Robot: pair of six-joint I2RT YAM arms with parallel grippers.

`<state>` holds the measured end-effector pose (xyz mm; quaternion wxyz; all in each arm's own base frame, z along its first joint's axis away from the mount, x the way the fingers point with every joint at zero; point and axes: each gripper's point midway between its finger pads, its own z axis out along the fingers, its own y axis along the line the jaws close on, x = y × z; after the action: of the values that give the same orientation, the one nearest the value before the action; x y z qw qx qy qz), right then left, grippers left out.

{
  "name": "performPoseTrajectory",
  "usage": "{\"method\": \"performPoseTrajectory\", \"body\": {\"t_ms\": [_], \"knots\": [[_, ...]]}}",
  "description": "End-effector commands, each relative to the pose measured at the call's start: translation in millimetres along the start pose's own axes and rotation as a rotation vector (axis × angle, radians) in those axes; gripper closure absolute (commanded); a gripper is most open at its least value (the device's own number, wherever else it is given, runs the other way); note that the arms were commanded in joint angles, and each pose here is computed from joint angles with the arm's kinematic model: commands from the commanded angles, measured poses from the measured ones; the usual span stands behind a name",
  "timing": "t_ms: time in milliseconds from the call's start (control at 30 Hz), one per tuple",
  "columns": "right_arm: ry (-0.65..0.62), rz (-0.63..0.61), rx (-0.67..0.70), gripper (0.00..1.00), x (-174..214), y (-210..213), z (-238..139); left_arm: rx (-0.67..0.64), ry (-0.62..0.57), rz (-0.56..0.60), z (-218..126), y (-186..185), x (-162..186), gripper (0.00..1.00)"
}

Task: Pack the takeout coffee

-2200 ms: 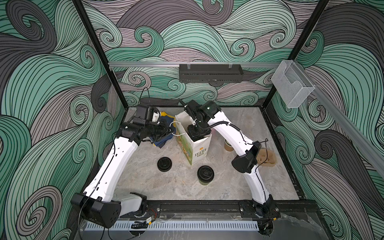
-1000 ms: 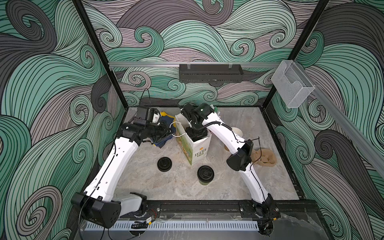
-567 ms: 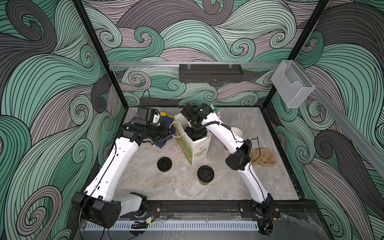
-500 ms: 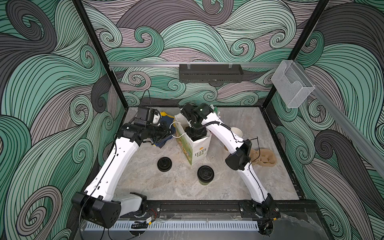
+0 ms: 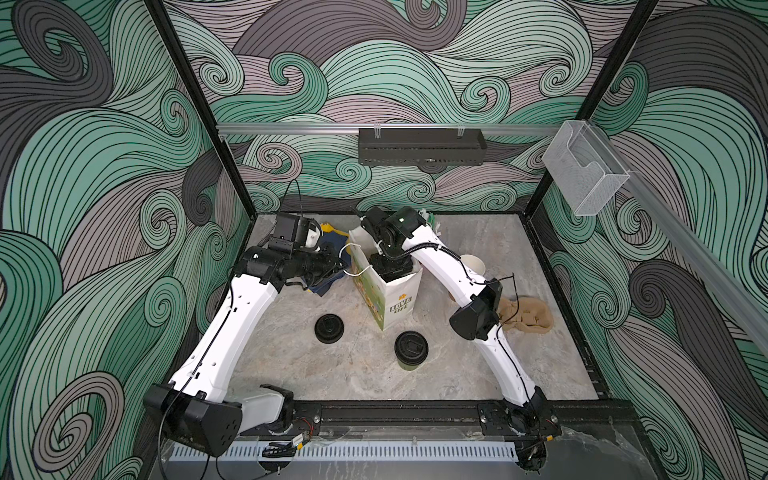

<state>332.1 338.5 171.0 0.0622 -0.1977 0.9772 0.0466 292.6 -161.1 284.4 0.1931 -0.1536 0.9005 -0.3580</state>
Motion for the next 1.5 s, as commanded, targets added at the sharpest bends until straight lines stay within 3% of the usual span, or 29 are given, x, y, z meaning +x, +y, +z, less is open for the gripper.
{"method": "performPoseTrajectory", "body": {"t_ms": [0,467,1467], "knots": [[0.182,0.001,0.074,0.44,41.5,-17.6,1.2,0.016,-0.008,0.012,-5.8,-2.7,0.5,0.95],[0.160,0.024,0.040,0.44,58.5,-20.0,-36.2,0.014,-0.004,0.010,-4.7,-1.6,1.4,0.95],[0.202,-0.018,0.077,0.47,41.1,-17.8,10.6,0.005,0.005,0.007,-2.0,-0.5,0.7,0.95]]}}
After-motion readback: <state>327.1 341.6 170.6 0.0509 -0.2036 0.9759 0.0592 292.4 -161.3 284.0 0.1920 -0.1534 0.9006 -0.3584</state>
